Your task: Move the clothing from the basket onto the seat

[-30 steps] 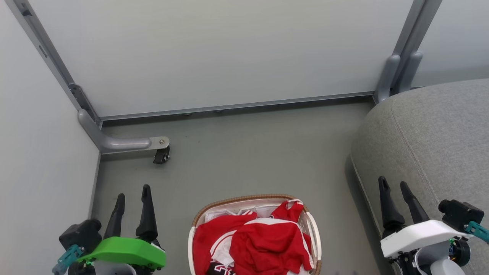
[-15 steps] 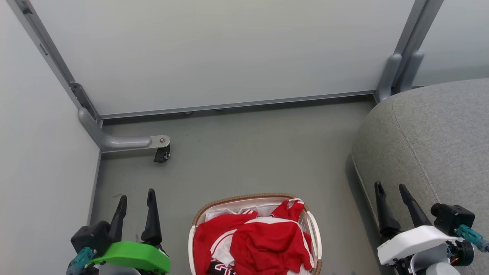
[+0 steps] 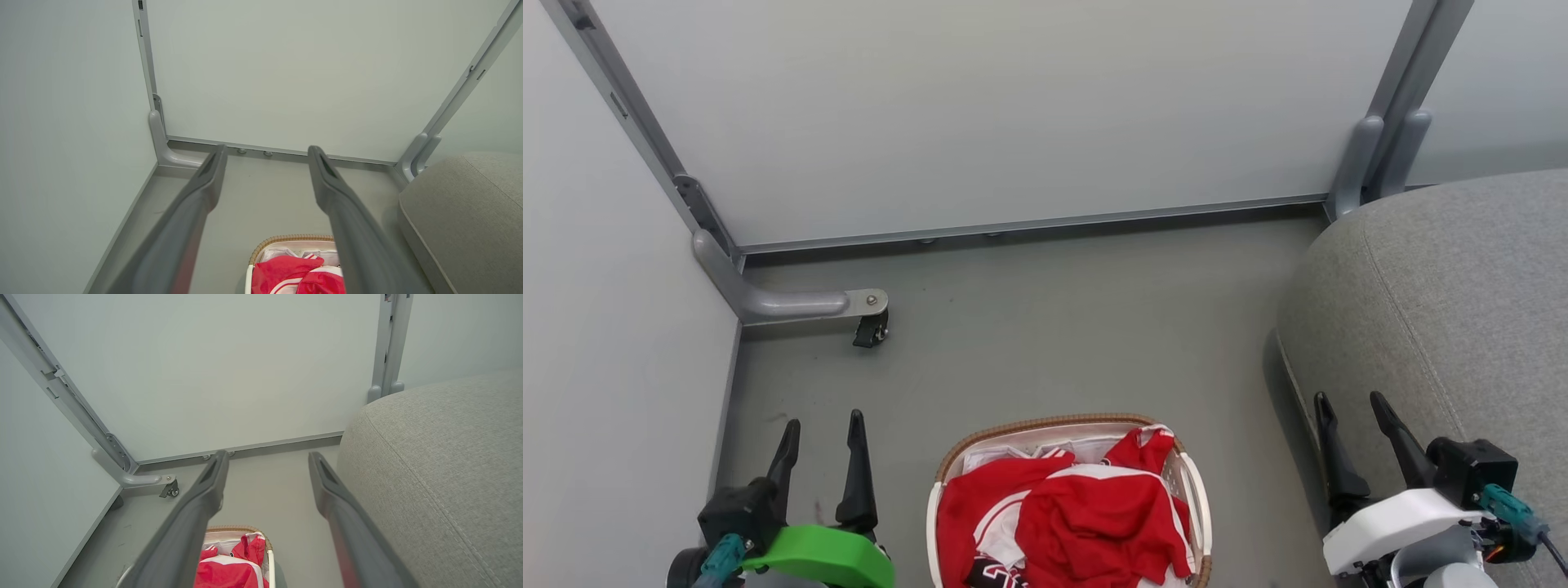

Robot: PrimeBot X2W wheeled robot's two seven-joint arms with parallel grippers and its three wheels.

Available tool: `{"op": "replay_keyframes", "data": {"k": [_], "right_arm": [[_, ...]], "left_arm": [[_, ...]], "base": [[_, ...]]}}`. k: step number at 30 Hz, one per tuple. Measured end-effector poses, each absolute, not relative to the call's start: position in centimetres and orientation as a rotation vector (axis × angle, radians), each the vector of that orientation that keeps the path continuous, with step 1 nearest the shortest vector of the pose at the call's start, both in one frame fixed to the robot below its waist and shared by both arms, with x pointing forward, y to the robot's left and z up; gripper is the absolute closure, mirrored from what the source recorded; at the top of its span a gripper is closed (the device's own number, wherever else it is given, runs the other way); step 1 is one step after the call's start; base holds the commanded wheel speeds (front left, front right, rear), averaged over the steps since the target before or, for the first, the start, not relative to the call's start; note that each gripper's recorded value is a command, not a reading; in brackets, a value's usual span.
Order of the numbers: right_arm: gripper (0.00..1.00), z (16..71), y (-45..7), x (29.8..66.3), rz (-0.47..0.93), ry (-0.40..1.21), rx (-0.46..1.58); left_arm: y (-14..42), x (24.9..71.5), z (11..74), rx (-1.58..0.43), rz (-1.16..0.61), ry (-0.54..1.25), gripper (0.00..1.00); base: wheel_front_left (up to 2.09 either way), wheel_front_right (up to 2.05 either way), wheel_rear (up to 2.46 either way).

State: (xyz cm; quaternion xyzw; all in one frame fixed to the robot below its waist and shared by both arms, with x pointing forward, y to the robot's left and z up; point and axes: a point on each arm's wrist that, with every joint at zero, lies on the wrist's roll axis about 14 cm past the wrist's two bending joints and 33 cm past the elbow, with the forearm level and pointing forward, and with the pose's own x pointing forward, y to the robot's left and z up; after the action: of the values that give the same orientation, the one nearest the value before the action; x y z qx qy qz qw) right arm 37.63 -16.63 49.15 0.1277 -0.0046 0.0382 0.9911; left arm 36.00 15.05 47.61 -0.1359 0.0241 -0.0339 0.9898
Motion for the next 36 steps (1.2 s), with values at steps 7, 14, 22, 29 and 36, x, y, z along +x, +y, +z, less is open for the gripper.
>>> {"op": "replay_keyframes", "data": {"k": [7,14,22,29,36], "right_arm": [[0.00,49.1,-16.3,37.5,0.094,-0.015,0.200],[0.00,49.0,-16.0,37.2,0.110,-0.017,0.150],[0.00,49.0,-15.6,37.2,0.129,-0.025,0.092],[0.00,49.1,-15.4,37.2,0.139,-0.030,0.059],[0.00,49.1,-15.4,37.1,0.138,-0.031,0.059]], "left_arm": [[14.8,35.6,47.2,-0.229,-0.080,0.053,0.00],[14.7,35.3,46.8,-0.190,-0.088,0.057,0.00],[14.4,35.1,46.7,-0.139,-0.100,0.051,0.00],[14.4,35.0,46.5,-0.118,-0.104,0.051,0.00],[14.4,35.0,46.4,-0.121,-0.103,0.055,0.00]], "base": [[0.00,0.00,0.00],[0.00,0.00,0.00],[0.00,0.00,0.00],[0.00,0.00,0.00],[0.00,0.00,0.00]]}}
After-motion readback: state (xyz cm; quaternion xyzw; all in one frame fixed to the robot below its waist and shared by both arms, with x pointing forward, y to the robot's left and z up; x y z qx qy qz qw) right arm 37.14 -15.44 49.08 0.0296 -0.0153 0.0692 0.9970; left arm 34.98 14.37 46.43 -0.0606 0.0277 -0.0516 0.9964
